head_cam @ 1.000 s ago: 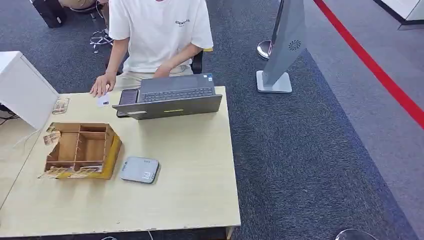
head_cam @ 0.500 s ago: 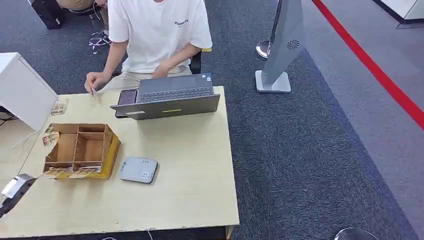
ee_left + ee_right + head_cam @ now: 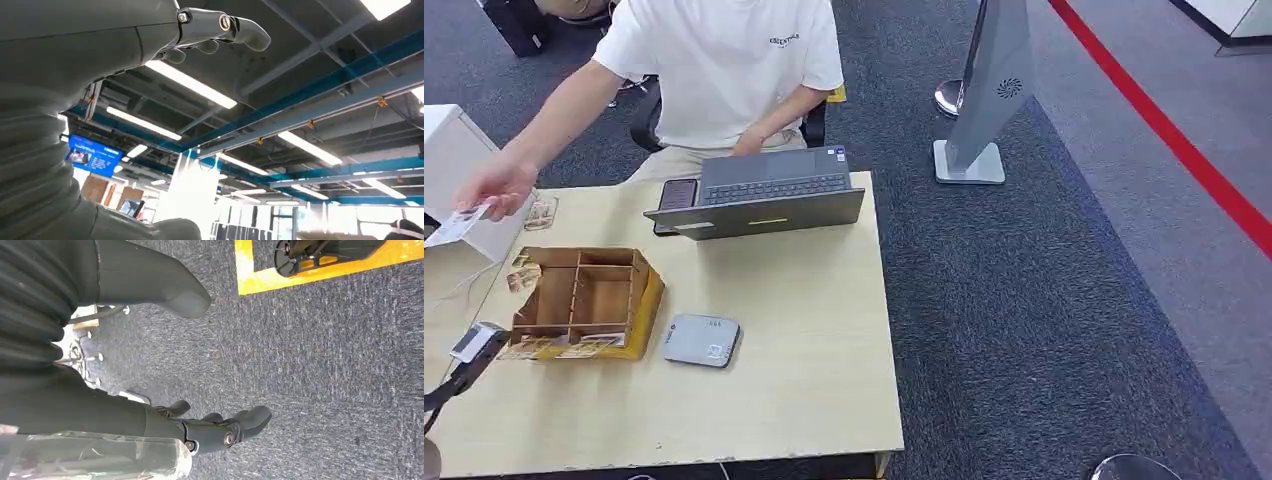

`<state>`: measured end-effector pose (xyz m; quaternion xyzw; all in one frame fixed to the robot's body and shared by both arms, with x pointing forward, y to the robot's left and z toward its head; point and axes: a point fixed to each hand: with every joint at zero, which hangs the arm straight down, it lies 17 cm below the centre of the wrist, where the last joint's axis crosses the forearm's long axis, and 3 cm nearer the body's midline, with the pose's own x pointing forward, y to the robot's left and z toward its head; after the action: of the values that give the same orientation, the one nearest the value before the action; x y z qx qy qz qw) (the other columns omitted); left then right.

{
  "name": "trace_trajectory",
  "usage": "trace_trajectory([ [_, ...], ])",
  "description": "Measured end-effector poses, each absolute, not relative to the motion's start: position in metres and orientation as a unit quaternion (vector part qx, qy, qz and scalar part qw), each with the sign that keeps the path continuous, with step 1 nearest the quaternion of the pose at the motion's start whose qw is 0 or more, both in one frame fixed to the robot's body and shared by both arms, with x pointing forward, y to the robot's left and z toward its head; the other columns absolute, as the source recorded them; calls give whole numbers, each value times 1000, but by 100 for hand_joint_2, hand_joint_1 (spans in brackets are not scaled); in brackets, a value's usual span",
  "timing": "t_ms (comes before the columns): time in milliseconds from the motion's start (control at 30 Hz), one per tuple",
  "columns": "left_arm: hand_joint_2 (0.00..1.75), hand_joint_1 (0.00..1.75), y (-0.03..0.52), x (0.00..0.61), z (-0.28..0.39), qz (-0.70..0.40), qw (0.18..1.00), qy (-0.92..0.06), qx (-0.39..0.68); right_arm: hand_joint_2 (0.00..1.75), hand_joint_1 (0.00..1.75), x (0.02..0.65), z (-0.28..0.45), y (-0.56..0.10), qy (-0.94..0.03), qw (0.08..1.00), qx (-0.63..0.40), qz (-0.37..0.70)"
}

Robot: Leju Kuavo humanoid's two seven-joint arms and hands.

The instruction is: Pass the card to the sensor for recognition and then transmit it.

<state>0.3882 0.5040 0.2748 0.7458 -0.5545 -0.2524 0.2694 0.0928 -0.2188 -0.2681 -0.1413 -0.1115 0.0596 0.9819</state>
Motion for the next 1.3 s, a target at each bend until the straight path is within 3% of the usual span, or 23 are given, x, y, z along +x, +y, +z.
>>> trace_trajectory([
  [367,175,0,472,401,266,-269,268,-577,723,175,0,91,-268,-220,-107,983,-143,53],
  [400,175,175,470,402,266,-271,267,-579,721,175,0,91,-268,-220,-107,982,-143,53],
  [1300,175,175,443,421,262,-290,261,-606,693,175,0,87,-269,-220,-97,984,-143,42],
])
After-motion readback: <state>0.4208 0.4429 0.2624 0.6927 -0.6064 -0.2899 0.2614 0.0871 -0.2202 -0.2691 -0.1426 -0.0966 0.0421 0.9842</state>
